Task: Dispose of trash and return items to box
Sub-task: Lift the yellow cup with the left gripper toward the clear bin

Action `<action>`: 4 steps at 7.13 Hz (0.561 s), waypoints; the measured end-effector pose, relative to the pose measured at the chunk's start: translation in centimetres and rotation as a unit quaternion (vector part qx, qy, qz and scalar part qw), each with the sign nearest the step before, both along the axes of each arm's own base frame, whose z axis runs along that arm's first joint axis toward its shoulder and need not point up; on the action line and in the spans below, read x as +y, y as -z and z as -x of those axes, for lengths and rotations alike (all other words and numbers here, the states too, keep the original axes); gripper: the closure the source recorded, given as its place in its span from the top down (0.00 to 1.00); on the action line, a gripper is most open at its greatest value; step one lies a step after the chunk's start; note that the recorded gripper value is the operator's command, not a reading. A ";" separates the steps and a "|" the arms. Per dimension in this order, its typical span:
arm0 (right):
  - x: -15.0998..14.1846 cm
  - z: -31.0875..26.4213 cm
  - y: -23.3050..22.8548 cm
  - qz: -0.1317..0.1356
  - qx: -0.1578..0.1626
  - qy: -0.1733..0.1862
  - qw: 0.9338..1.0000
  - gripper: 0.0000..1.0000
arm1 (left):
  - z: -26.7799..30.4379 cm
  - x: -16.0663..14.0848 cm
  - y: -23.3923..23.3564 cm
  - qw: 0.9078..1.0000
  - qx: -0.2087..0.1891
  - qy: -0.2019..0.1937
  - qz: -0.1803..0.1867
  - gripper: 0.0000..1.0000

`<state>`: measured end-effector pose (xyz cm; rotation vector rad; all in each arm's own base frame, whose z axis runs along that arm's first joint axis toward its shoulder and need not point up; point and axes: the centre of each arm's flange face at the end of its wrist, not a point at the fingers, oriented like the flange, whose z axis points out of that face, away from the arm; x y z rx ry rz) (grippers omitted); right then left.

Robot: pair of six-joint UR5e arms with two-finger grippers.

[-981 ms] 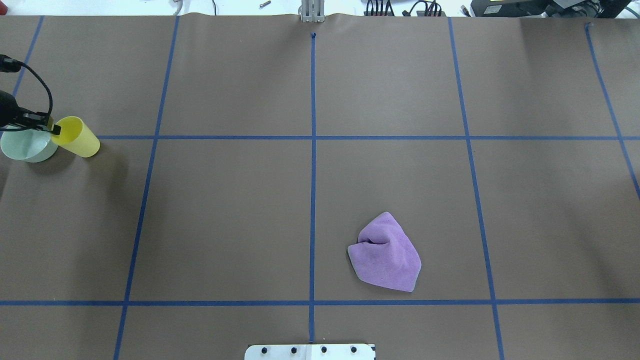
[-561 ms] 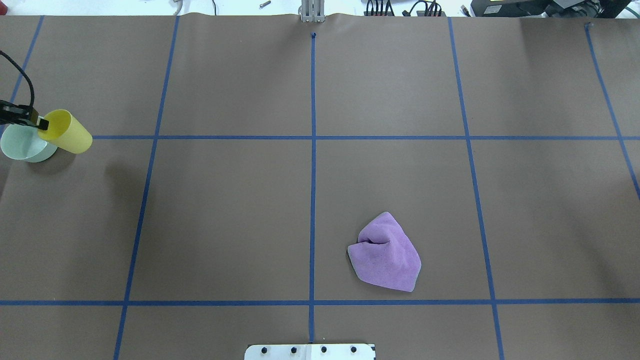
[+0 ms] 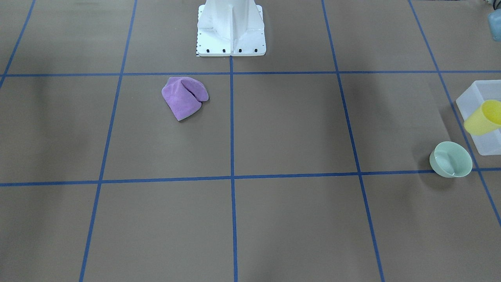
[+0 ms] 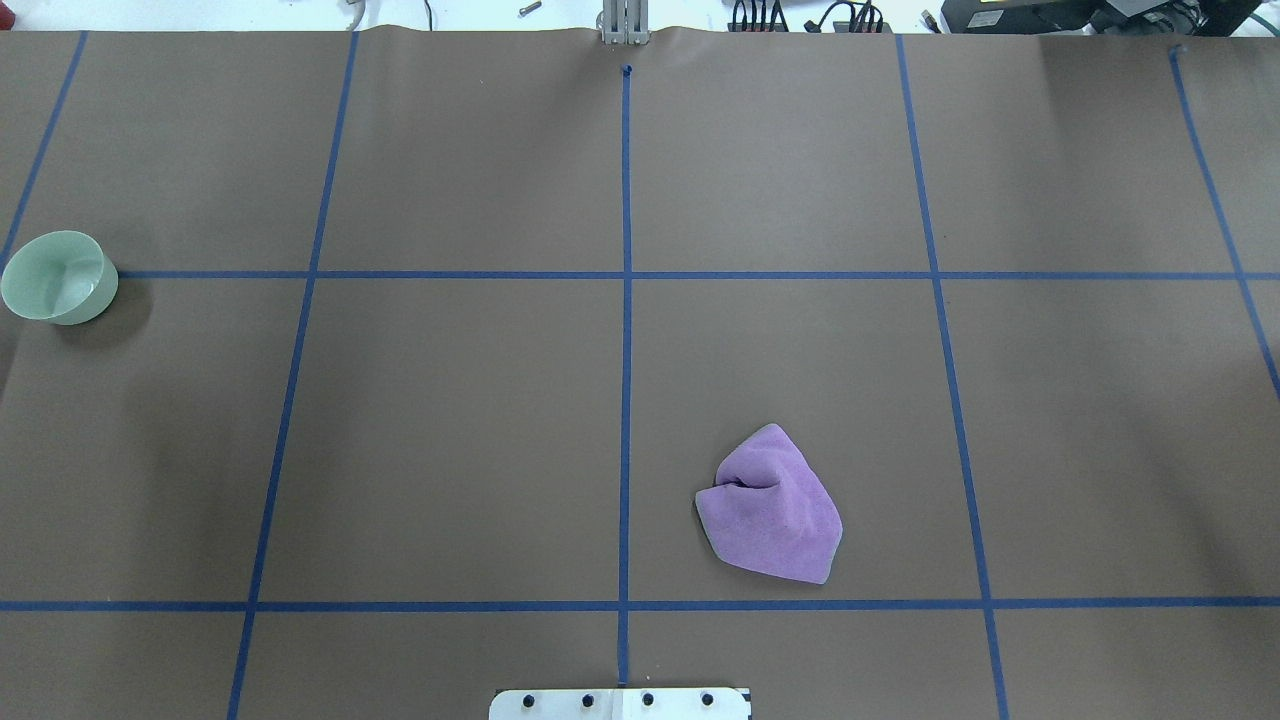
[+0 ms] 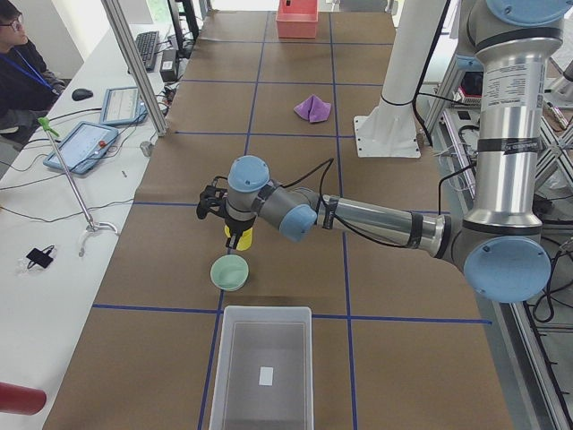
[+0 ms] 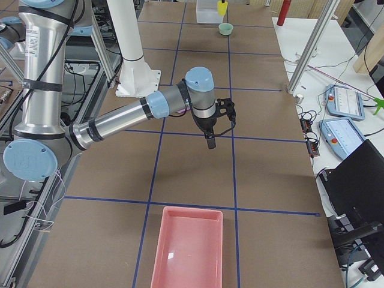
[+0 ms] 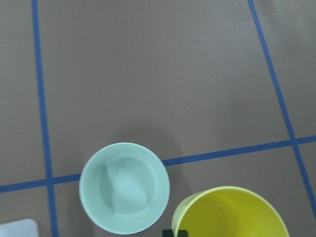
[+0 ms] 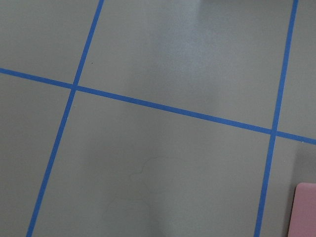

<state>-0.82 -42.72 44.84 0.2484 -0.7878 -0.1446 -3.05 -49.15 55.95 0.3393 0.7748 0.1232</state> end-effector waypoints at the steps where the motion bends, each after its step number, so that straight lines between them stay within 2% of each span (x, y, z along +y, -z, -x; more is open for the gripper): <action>1: 0.0 0.1 0.0 0.000 0.000 0.001 1.000 1.00 | 4.1 0.9 -2.4 1.000 -0.024 -0.015 -0.008 0.00; 2: 0.0 0.1 0.0 0.000 0.000 0.002 1.000 1.00 | 7.0 1.9 -5.4 0.999 -0.040 -0.033 -0.014 0.00; 4: 0.0 0.2 0.1 -0.001 0.000 0.003 1.000 1.00 | 9.2 4.5 -12.5 0.997 -0.051 -0.061 -0.018 0.00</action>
